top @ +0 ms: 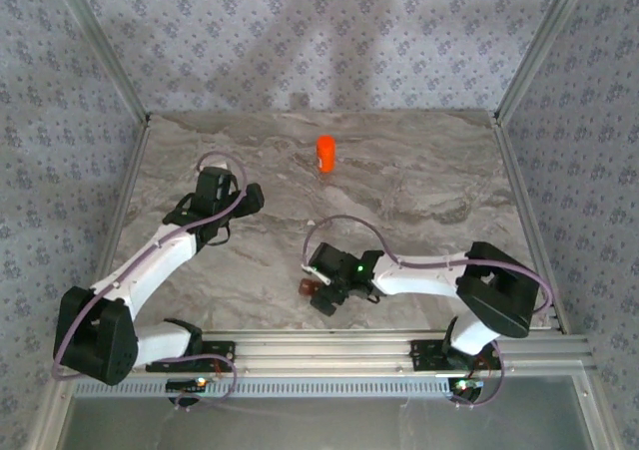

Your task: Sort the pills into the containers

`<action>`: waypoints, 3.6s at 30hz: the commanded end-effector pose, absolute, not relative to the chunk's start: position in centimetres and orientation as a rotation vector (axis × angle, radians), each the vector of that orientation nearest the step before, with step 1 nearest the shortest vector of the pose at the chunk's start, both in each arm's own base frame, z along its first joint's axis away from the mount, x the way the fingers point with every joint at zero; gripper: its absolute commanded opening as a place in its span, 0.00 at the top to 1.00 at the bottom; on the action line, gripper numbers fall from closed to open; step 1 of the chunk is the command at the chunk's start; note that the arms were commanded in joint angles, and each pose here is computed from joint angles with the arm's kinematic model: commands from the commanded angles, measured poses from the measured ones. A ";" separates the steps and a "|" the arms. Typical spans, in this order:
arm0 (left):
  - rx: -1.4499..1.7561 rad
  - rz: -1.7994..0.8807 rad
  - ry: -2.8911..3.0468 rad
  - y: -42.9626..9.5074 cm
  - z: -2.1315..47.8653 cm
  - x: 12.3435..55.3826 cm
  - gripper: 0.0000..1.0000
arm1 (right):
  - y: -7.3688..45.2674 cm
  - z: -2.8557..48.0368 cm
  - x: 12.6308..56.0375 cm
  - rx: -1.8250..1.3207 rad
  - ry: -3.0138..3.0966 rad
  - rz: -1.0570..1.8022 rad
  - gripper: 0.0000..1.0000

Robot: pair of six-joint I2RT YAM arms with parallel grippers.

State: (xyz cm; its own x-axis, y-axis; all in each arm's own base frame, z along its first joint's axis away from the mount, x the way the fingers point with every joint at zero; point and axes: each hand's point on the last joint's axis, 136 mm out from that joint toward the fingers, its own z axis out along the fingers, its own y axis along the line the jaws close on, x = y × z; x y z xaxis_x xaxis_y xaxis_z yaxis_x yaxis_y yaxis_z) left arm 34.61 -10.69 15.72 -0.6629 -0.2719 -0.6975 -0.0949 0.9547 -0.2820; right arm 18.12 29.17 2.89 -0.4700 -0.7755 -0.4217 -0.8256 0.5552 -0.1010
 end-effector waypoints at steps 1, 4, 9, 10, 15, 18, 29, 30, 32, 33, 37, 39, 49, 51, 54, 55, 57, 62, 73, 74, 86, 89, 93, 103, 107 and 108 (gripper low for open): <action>-0.266 -0.311 2.285 -10.9 16.2 34.0 0.02 | 29.7 3.5 21.3 -1.194 2.362 0.111 0.01; -0.268 -0.315 2.283 -10.9 16.3 33.9 0.02 | 29.7 3.5 23.3 -1.136 2.382 0.078 0.02; -0.272 -0.325 2.285 -11.0 16.2 33.7 0.02 | 28.4 4.4 26.3 -1.009 2.428 0.036 0.02; -0.272 -0.326 2.286 -11.1 16.2 33.7 0.02 | 28.0 4.7 26.7 -0.971 2.442 0.050 0.02; -0.267 -0.337 2.285 -11.4 16.2 33.6 0.02 | 28.5 6.6 26.5 -0.892 2.420 0.241 0.01; -0.266 -0.353 2.285 -11.6 16.2 33.6 0.02 | 28.8 6.9 24.9 -0.889 2.414 0.369 0.01; -0.257 -0.381 2.287 -12.4 16.2 33.4 0.02 | 26.6 4.0 21.9 -0.697 2.585 0.327 0.11; -0.256 -0.381 2.287 -12.4 16.2 33.5 0.02 | 26.7 3.8 21.8 -0.691 2.588 0.322 0.11; -0.256 -0.382 2.290 -12.5 16.1 33.4 0.02 | 26.8 3.4 21.7 -0.691 2.598 0.317 0.12; -0.254 -0.384 2.290 -12.6 16.2 33.4 0.02 | 26.9 3.1 21.6 -0.689 2.603 0.316 0.13; -0.251 -0.380 2.292 -12.6 16.2 33.3 0.02 | 27.1 2.4 21.7 -0.678 2.613 0.301 0.18; -0.252 -0.380 2.288 -12.6 16.3 33.3 0.02 | 26.9 2.0 21.8 -0.673 2.617 0.279 0.21; -0.252 -0.390 2.297 -12.8 15.9 33.3 0.02 | 26.9 1.4 21.9 -0.669 2.621 0.267 0.39; -0.255 -0.395 2.296 -12.9 15.9 33.4 0.02 | 26.9 1.2 21.9 -0.672 2.624 0.267 0.44; -0.258 -0.413 2.298 -13.1 15.7 33.4 0.02 | 26.8 1.3 21.9 -0.672 2.623 0.268 0.50; -0.253 -0.425 2.300 -13.3 15.7 33.4 0.02 | 26.8 1.4 21.9 -0.671 2.624 0.271 0.52; -0.253 -0.455 2.293 -13.7 16.0 33.4 0.02 | 26.7 1.9 22.0 -0.664 2.622 0.274 0.54; -0.325 -0.636 2.190 -15.0 18.1 33.7 0.02 | 26.5 4.1 23.3 -0.612 2.577 0.331 0.55; -0.278 -1.140 2.161 -21.1 20.9 32.4 0.02 | 27.9 11.7 27.3 -0.523 2.348 0.681 0.55; -0.274 -1.175 2.149 -21.5 21.4 32.4 0.02 | 28.1 12.3 27.5 -0.519 2.327 0.708 0.55; -0.207 -1.371 2.135 -26.8 23.7 31.0 0.02 | 29.9 16.2 28.2 -0.482 2.200 0.887 0.55; -0.195 -1.384 2.135 -27.5 23.7 30.8 0.02 | 30.2 16.3 28.3 -0.479 2.198 0.895 0.55; -0.181 -1.394 2.127 -28.1 23.9 30.8 0.02 | 30.4 16.5 28.4 -0.482 2.195 0.907 0.55; -0.167 -1.425 2.124 -29.4 24.2 30.9 0.02 | 30.7 16.3 28.4 -0.480 2.196 0.924 0.55; -0.164 -1.438 2.120 -29.8 24.3 30.8 0.02 | 30.8 16.1 28.5 -0.477 2.197 0.926 0.55; -0.163 -1.438 2.121 -29.9 24.2 30.8 0.02 | 30.8 16.0 28.5 -0.477 2.199 0.925 0.55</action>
State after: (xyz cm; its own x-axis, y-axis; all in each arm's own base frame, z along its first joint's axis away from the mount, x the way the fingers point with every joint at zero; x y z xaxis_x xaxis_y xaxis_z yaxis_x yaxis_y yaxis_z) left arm 30.62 -29.03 22.12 -0.8408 -0.3985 -0.3665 0.1616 0.4612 -0.8724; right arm 27.97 30.13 14.76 -0.7034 -0.0903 -0.7050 -0.5491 0.6989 0.4583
